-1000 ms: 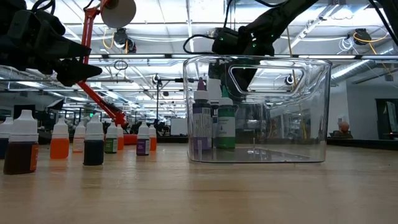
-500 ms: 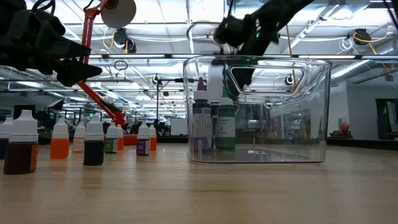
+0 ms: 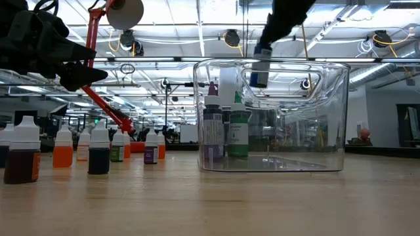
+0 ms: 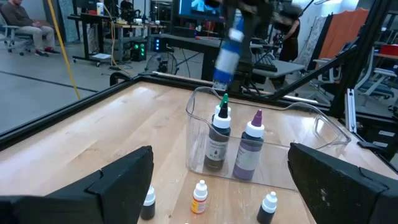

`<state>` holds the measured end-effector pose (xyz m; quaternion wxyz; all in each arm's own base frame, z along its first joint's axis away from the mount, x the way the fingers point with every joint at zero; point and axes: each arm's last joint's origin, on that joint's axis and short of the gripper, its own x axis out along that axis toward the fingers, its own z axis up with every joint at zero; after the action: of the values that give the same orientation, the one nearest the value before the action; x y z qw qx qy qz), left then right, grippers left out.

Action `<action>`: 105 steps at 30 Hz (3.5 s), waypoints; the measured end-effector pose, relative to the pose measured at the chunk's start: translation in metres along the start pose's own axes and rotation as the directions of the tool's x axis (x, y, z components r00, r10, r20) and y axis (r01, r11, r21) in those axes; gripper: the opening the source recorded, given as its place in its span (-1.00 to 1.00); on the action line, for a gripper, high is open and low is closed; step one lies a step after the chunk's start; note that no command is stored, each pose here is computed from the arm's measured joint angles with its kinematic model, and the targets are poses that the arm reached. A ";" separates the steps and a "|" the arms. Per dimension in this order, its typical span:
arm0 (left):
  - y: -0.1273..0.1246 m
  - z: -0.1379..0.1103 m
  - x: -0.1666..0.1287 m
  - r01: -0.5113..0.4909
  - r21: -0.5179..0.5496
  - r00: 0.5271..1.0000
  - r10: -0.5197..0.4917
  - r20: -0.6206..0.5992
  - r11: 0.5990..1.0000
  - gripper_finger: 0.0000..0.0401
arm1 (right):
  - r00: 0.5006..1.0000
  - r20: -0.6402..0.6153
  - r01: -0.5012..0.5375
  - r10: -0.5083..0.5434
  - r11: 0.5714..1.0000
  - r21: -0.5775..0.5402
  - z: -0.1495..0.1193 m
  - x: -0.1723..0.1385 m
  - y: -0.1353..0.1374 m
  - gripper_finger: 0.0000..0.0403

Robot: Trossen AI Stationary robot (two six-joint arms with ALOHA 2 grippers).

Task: Pick & Place food coloring
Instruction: Put the blue food coloring bottle into the transparent container, then move the purple food coloring bottle beside the blue food coloring bottle in the container

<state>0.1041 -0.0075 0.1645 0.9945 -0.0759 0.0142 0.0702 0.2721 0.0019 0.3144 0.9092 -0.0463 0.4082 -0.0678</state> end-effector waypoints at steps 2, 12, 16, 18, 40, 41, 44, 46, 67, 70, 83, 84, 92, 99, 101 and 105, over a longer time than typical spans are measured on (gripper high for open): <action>0.000 0.000 0.000 0.000 0.000 1.000 0.000 0.000 1.000 0.82 | 0.999 -0.035 -0.024 0.024 1.000 -0.014 -0.006 0.011 0.009 -0.49; 0.000 0.000 0.000 0.000 0.000 1.000 0.000 0.001 1.000 0.82 | 0.989 -0.129 -0.068 0.072 0.997 0.037 -0.038 0.070 0.012 -0.49; 0.000 0.000 0.000 0.002 0.000 1.000 -0.002 0.001 1.000 0.82 | 0.986 -0.160 -0.047 0.054 0.998 0.043 -0.044 0.087 0.005 -0.49; 0.000 0.000 0.000 0.002 0.000 1.000 -0.002 -0.001 1.000 0.82 | 0.982 -0.184 -0.042 0.049 0.998 0.043 -0.047 0.094 0.003 -0.49; 0.000 0.000 0.000 0.001 0.000 1.000 -0.001 0.001 1.000 0.82 | 0.986 -0.165 -0.021 0.038 0.995 0.101 -0.045 0.097 0.002 0.44; 0.000 0.000 0.000 0.001 0.000 1.000 -0.001 0.000 1.000 0.82 | 0.987 -0.158 -0.007 0.022 0.995 0.099 -0.043 0.095 0.002 0.44; 0.000 0.000 0.000 0.001 0.000 1.000 -0.001 0.000 1.000 0.82 | 0.995 -0.095 0.048 -0.040 0.995 0.084 -0.028 0.085 -0.002 0.42; 0.000 0.000 0.000 0.001 0.000 1.000 -0.001 0.000 1.000 0.82 | 0.998 -0.050 0.045 -0.041 0.995 0.086 -0.018 0.077 -0.004 0.39; 0.000 0.000 0.000 0.000 0.000 1.000 0.000 0.000 1.000 0.82 | 0.984 -0.008 -0.178 0.178 0.981 -0.084 -0.001 0.134 0.053 0.38; 0.000 0.000 0.000 0.001 0.000 1.000 -0.001 0.000 1.000 0.82 | 0.983 0.003 -0.181 0.182 0.979 -0.089 -0.002 0.141 0.055 0.38; 0.000 0.000 0.000 0.000 0.000 1.000 0.000 0.000 1.000 0.82 | 0.982 0.005 -0.186 0.187 0.980 -0.069 -0.002 0.147 0.049 0.18; 0.000 0.000 0.000 0.001 0.000 1.000 -0.001 0.000 1.000 0.82 | 0.982 0.005 -0.187 0.188 0.980 -0.069 -0.002 0.147 0.049 0.14; 0.000 0.000 0.000 0.000 0.000 1.000 0.000 0.000 1.000 0.82 | 0.982 0.005 -0.188 0.189 0.980 -0.070 -0.002 0.147 0.049 -0.43; 0.000 0.000 0.000 0.001 0.000 1.000 -0.001 0.000 1.000 0.82 | 0.981 0.010 -0.192 0.194 0.976 -0.100 -0.001 0.144 0.053 -0.51; 0.000 0.000 0.000 0.001 0.000 1.000 -0.001 0.000 1.000 0.82 | 0.979 0.009 -0.200 0.202 0.974 -0.110 -0.001 0.138 0.057 -0.51; 0.000 0.000 0.000 0.000 0.000 1.000 0.000 0.000 1.000 0.82 | 0.974 0.029 -0.219 0.223 0.971 -0.098 0.004 0.116 0.064 -0.51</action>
<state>0.1041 -0.0075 0.1644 0.9946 -0.0759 0.0142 0.0700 0.3567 0.0464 0.2223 0.9159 -0.0446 0.3952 0.0542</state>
